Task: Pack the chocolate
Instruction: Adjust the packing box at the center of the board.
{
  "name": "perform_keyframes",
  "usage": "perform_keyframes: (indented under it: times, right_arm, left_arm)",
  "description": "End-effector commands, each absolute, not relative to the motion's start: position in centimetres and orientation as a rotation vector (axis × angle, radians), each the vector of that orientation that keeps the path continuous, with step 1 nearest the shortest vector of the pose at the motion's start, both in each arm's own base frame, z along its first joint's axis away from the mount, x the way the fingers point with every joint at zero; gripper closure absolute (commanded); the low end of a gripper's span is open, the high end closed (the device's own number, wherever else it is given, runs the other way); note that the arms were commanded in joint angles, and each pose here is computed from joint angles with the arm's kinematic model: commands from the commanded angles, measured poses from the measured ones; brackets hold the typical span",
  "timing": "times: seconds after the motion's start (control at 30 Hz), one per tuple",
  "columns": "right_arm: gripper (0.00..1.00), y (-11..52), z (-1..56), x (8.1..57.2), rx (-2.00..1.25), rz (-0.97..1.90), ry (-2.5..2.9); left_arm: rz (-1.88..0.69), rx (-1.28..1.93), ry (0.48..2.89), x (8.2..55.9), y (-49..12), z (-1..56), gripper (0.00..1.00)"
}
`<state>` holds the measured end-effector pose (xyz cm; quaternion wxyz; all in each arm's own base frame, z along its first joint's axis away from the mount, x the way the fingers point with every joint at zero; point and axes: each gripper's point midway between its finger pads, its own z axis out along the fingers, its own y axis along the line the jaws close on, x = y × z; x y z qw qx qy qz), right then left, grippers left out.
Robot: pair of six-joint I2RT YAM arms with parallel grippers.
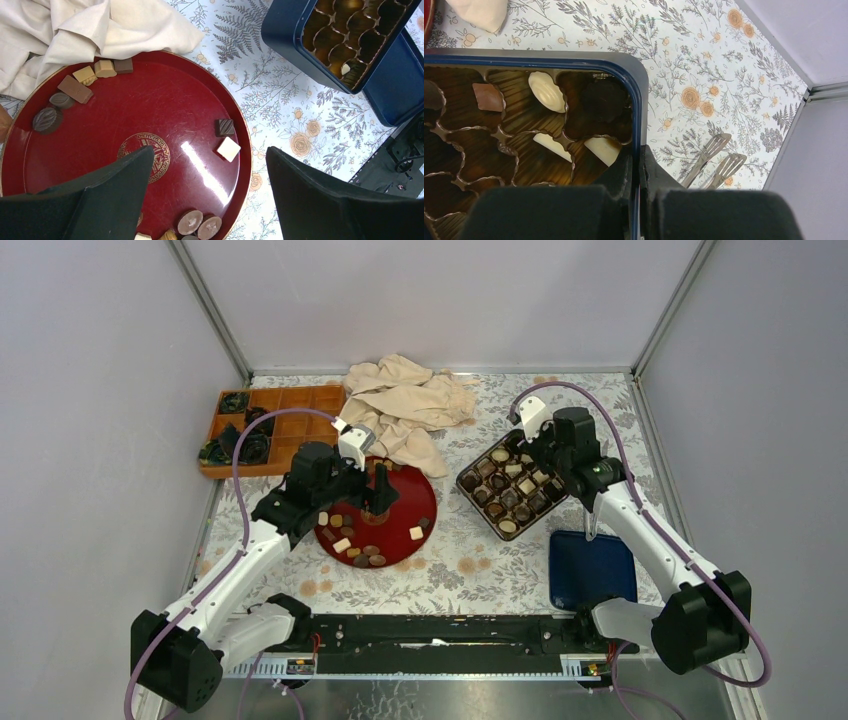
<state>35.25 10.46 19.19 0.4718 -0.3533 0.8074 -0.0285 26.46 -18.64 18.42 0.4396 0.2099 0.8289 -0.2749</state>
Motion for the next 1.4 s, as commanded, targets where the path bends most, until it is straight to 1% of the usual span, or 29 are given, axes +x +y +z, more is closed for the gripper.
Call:
perform_keyframes:
  times: [0.0,0.37,0.43,0.67,0.7,0.77,0.87,0.97,1.1,1.17,1.27,1.33,1.37]
  right_arm:
    - [1.0,11.2,24.3,36.6,-0.762,-0.064,1.814]
    - [1.0,11.6,23.0,37.1,-0.71,-0.016,1.856]
    - [0.97,11.4,21.9,37.6,-0.652,0.024,1.92]
    - [0.97,11.9,15.3,39.5,-0.399,0.276,2.262]
    - [0.96,12.2,14.6,39.6,-0.374,0.299,2.288]
    - [0.91,12.5,13.3,39.9,-0.318,0.322,2.341]
    - [0.87,12.5,11.5,40.1,-0.256,0.33,2.408]
    - [0.79,12.6,9.8,39.8,-0.247,0.351,2.464]
    - [0.61,12.3,9.7,39.2,-0.257,0.411,2.506]
    - [0.47,11.4,11.3,39.2,-0.285,0.423,2.469]
    - [0.29,10.0,15.0,38.2,-0.418,0.463,2.359]
    - [0.21,9.5,17.2,36.1,-0.553,0.514,2.293]
    - [0.19,9.3,18.3,34.9,-0.612,0.527,2.245]
  left_arm:
    - [-0.657,0.515,2.051,26.8,-18.3,18.4,0.09]
    - [-0.658,0.515,2.048,26.8,-18.3,18.4,0.09]
    - [-0.658,0.515,2.048,26.8,-18.3,18.4,0.09]
    - [-0.663,0.516,2.042,26.8,-18.3,18.7,0.09]
    - [-0.663,0.516,2.041,26.8,-18.3,18.7,0.09]
    - [-0.664,0.517,2.04,26.7,-18.3,18.7,0.09]
    - [-0.663,0.516,2.04,26.8,-18.3,18.7,0.09]
    - [-0.664,0.516,2.04,26.7,-18.3,18.7,0.09]
    - [-0.666,0.517,2.038,26.8,-18.4,18.8,0.09]
    - [-0.67,0.52,2.038,26.7,-18.4,18.7,0.09]
    - [-0.67,0.519,2.038,26.7,-18.4,18.8,0.09]
    - [-0.669,0.52,2.035,26.7,-18.4,18.8,0.09]
    - [-0.67,0.518,2.035,26.7,-18.4,18.9,0.09]
